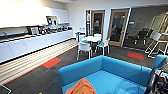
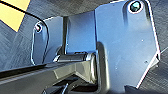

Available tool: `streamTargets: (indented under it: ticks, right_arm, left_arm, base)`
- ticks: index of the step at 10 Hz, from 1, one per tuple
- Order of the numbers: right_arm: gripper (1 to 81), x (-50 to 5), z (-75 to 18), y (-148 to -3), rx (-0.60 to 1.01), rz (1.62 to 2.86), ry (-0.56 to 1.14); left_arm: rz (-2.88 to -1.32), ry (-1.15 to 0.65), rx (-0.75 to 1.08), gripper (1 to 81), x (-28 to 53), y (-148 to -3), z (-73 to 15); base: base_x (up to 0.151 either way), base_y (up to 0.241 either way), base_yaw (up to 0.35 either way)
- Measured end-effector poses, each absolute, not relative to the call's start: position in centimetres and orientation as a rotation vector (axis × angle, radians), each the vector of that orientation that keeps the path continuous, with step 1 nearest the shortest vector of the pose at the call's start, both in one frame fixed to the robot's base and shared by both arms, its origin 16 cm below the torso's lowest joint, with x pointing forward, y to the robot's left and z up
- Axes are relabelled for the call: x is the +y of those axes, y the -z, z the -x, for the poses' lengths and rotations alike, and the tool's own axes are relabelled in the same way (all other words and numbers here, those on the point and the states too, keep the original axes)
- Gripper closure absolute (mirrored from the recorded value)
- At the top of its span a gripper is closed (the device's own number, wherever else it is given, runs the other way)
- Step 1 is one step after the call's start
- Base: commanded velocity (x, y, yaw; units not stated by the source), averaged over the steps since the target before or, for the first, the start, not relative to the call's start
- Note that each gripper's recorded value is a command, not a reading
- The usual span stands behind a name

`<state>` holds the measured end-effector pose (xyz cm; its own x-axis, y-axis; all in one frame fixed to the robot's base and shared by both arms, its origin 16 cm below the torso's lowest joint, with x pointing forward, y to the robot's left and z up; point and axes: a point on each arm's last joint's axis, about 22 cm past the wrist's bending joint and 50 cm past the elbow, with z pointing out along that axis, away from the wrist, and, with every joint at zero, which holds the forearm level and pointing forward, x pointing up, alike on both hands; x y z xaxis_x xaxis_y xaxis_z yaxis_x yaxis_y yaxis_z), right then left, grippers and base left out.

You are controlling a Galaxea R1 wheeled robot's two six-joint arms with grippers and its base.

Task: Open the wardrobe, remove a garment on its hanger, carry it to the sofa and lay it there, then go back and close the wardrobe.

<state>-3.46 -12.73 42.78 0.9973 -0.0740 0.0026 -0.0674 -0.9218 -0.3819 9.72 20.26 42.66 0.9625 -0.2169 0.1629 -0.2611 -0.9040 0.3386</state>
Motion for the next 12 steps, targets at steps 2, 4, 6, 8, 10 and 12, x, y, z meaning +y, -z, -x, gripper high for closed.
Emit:
streamTargets:
  ticks: [2,4,6,8,10,12]
  right_arm:
    - [1.0,-13.0,4.2,-42.7,0.102,2.754,0.008]
    - [1.0,-12.9,4.2,-42.7,0.101,2.753,0.006]
    - [1.0,-12.7,4.3,-42.7,0.1,2.752,0.002]
    - [1.0,-12.7,4.2,-42.7,0.101,2.751,0.007]
    - [1.0,-12.6,4.1,-42.7,0.1,2.751,0.009]
    - [1.0,-12.7,4.2,-42.7,0.101,2.752,0.007]
  left_arm:
    - [-2.738,-0.174,-0.365,1.0,19.1,-42.7,-9.8]
    - [-2.748,-0.167,-0.368,1.0,18.6,-42.5,-9.3]
    - [-2.755,-0.172,-0.386,1.0,18.9,-42.5,-9.7]
    - [-2.754,-0.169,-0.395,1.0,18.8,-42.5,-9.4]
    - [-2.754,-0.168,-0.395,1.0,18.8,-42.5,-9.3]
    - [-2.778,-0.165,-0.398,1.0,19.2,-42.3,-9.4]
  base:
    - [0.0,0.0,0.227]
    - [0.0,0.0,0.227]
    - [0.0,0.0,0.239]
    - [0.0,0.0,0.254]
    - [0.0,0.0,0.254]
    - [0.0,0.0,0.255]
